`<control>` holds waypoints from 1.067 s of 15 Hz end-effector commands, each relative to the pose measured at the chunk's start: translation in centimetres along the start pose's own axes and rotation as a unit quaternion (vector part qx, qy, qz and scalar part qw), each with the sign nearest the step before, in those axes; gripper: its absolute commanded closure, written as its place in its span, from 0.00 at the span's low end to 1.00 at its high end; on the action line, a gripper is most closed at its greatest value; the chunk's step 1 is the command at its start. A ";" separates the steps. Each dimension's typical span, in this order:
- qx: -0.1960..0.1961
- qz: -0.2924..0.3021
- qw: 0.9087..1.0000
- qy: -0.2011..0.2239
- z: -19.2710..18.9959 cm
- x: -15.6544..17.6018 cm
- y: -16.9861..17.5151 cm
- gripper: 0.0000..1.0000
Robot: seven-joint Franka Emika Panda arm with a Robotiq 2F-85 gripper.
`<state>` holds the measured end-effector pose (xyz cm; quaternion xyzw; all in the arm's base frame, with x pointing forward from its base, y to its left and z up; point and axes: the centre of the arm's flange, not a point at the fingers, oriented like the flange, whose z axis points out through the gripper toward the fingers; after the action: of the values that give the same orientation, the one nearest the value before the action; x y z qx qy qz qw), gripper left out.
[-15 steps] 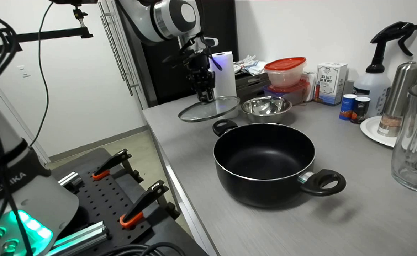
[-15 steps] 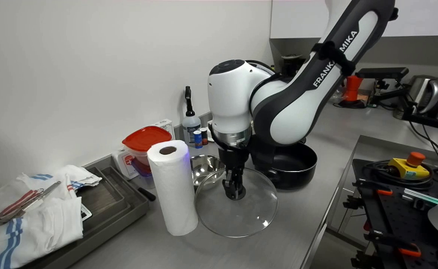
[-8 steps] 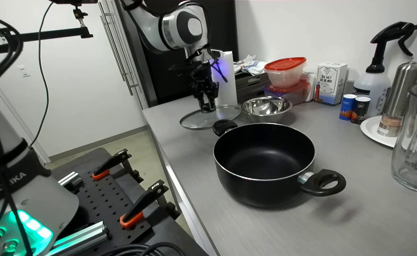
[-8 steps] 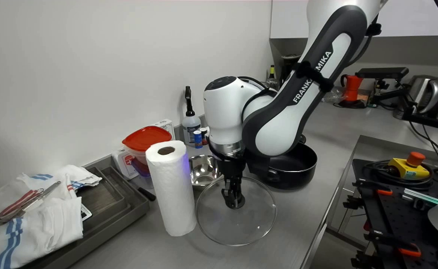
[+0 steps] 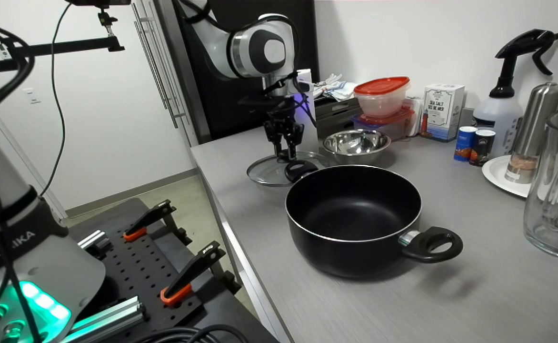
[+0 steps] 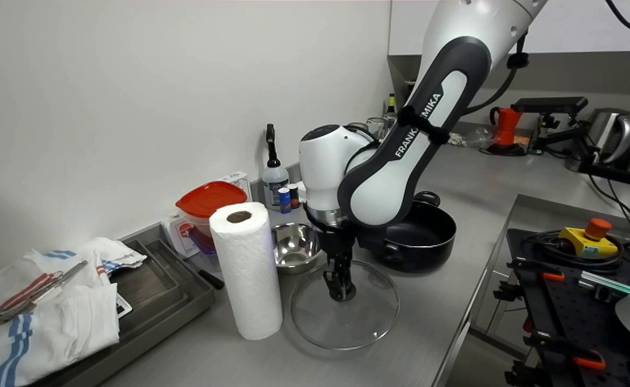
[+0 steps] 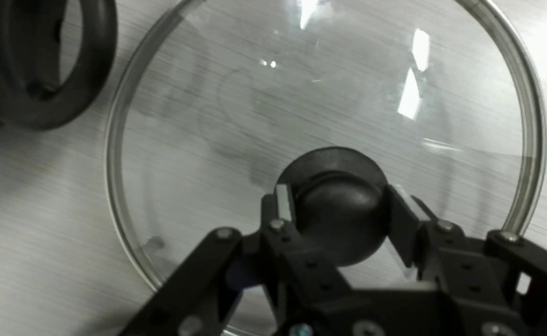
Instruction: Place the pot's lid on the counter
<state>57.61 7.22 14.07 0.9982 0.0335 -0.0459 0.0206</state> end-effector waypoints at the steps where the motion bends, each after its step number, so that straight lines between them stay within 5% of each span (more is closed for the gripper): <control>1: 0.027 -0.001 1.000 0.005 0.6 0.8 1.3 0.75; 13: 0.042 -0.008 0.999 0.030 3.7 0.0 3.5 0.75; 14: 0.040 -0.010 0.999 0.030 3.6 -0.1 3.5 0.28; 16: 0.041 -0.015 0.999 0.030 3.5 -0.4 3.5 0.18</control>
<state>57.65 3.67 10.62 0.9989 0.0357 -0.0281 -0.0113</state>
